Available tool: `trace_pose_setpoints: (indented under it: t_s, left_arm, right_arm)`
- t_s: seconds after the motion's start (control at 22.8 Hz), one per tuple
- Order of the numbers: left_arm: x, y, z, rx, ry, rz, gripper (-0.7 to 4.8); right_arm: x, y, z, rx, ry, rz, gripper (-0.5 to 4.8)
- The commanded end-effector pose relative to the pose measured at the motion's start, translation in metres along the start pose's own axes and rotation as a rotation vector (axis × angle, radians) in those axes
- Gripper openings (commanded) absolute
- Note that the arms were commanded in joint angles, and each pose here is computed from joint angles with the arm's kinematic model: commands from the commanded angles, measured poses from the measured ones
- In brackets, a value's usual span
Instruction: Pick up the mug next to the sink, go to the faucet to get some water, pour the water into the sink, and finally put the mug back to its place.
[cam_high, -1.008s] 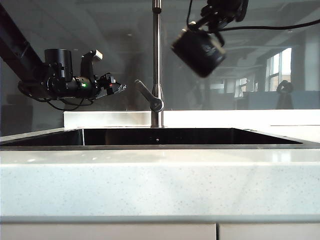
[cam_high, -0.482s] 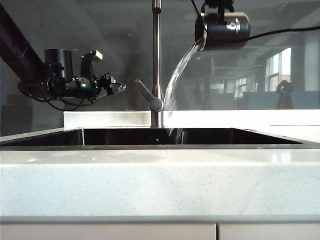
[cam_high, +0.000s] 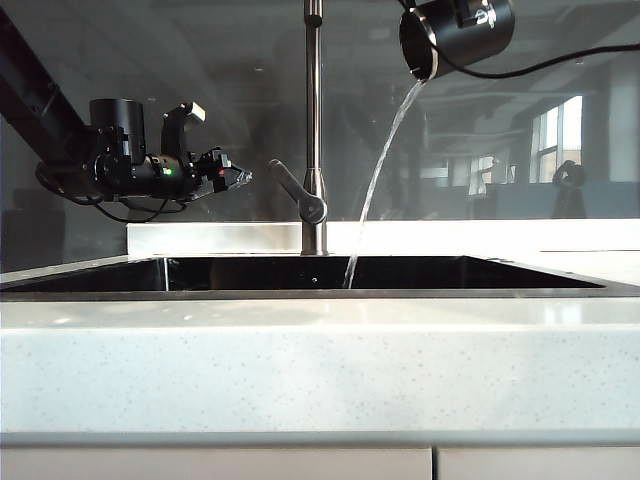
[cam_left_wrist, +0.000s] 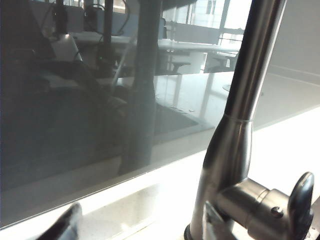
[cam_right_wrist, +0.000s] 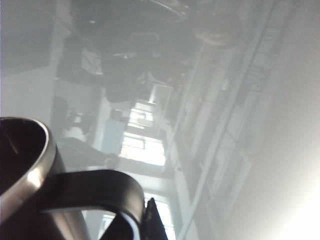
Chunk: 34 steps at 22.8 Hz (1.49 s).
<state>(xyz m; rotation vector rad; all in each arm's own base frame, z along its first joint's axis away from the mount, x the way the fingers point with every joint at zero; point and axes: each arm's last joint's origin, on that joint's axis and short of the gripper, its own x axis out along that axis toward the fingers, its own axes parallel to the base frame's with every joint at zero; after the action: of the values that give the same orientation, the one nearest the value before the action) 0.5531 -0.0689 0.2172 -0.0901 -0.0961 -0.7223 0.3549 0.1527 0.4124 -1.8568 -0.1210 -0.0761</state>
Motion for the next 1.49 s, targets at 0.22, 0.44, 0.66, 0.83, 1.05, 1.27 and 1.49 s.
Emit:
trace_pose_setpoints:
  t_s: [0.22, 0.44, 0.66, 0.83, 1.05, 1.27, 1.49]
  left_arm:
    - [0.000, -0.001, 0.005, 0.005, -0.012, -0.005, 3.05]
    - [0.000, -0.001, 0.005, 0.005, -0.011, -0.006, 3.05]
    - [0.000, -0.001, 0.005, 0.005, -0.011, -0.006, 3.05]
    - [0.000, -0.001, 0.005, 0.003, -0.008, -0.005, 3.05]
    - [0.000, -0.001, 0.005, 0.003, -0.009, -0.005, 3.05]
    - [0.000, -0.001, 0.005, 0.003, -0.009, -0.006, 3.05]
    - [0.000, -0.001, 0.005, 0.003, -0.009, -0.006, 3.05]
  right_arm:
    - [-0.006, -0.018, -0.007, -0.003, 0.008, -0.098, -0.01]
    - [-0.006, -0.018, -0.008, 0.068, 0.017, -0.093, -0.01]
    - [-0.009, -0.016, -0.012, 0.762, 0.123, -0.071, -0.01]
    - [-0.011, 0.001, -0.028, 1.411, 0.089, 0.110, -0.02]
    - [-0.020, 0.060, -0.049, 1.835, 0.082, 0.145, -0.01]
    - [-0.072, 0.148, -0.073, 2.059, 0.118, 0.008, -0.01]
    - [-0.105, 0.205, -0.099, 2.130, 0.245, -0.108, -0.01]
